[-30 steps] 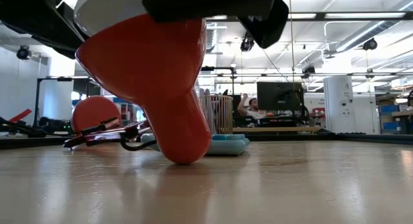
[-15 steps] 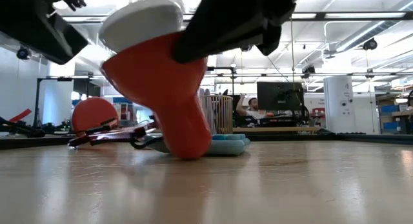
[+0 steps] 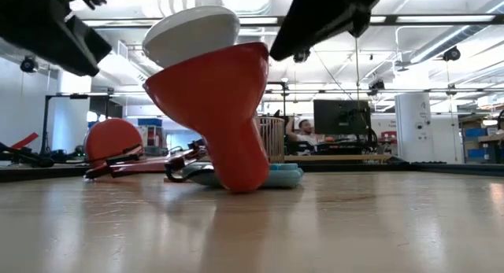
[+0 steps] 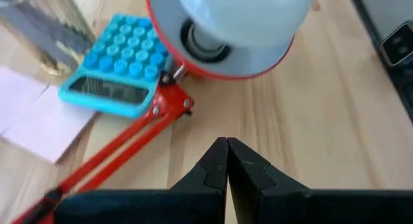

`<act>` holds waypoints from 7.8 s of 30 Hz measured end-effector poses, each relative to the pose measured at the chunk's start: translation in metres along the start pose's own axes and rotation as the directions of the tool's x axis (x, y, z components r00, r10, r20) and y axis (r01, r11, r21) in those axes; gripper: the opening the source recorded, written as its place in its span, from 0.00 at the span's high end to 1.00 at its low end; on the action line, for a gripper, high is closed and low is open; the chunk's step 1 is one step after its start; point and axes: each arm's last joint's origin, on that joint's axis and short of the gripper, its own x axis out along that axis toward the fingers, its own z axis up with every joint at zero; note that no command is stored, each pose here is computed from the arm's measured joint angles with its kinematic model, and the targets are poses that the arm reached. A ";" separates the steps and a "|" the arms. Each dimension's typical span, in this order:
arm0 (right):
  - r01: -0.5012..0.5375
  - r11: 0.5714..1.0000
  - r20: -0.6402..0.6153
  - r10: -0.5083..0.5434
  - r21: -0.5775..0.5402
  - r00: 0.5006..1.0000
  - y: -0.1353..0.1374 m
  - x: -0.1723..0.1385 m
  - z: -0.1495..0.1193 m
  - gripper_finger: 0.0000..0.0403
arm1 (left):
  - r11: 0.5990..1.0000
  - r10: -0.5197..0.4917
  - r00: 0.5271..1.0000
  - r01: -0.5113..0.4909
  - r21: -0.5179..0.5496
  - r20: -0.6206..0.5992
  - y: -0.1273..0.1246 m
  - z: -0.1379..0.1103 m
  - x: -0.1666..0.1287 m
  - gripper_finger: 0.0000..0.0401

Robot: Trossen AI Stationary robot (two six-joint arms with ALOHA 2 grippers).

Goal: Screw lightbulb
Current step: Remove the lightbulb from the red desk lamp

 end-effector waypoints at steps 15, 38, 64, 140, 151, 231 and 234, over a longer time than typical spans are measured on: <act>-0.249 0.968 0.260 0.251 -0.043 0.932 0.059 0.020 0.000 0.95 | 0.997 -0.046 0.988 0.037 0.062 0.146 0.014 0.024 0.021 1.00; -0.216 0.976 0.253 0.217 -0.032 0.943 0.053 0.034 0.002 0.95 | 0.987 0.123 0.972 -0.141 0.078 0.199 0.035 0.034 0.053 1.00; -0.208 0.978 0.230 0.206 -0.016 0.951 0.043 0.024 0.009 0.95 | 0.997 -0.026 0.977 0.009 0.079 0.213 0.026 0.036 0.051 1.00; -0.250 0.968 0.168 0.252 -0.036 0.953 0.027 -0.005 0.019 0.95 | 0.998 0.034 0.964 -0.048 0.048 0.265 0.040 0.045 0.039 1.00; -0.237 0.970 0.162 0.242 -0.050 0.957 0.025 -0.001 0.016 0.95 | 0.996 -0.079 0.952 0.062 0.066 0.295 0.043 0.051 0.056 1.00; -0.329 0.942 0.219 0.335 -0.066 0.916 0.052 0.005 0.009 0.95 | 0.997 -0.073 0.980 0.073 0.004 0.184 0.027 0.035 0.040 1.00; -0.337 0.939 0.225 0.342 -0.062 0.912 0.055 0.011 0.007 0.95 | 0.997 -0.074 0.978 0.075 0.002 0.193 0.027 0.036 0.040 1.00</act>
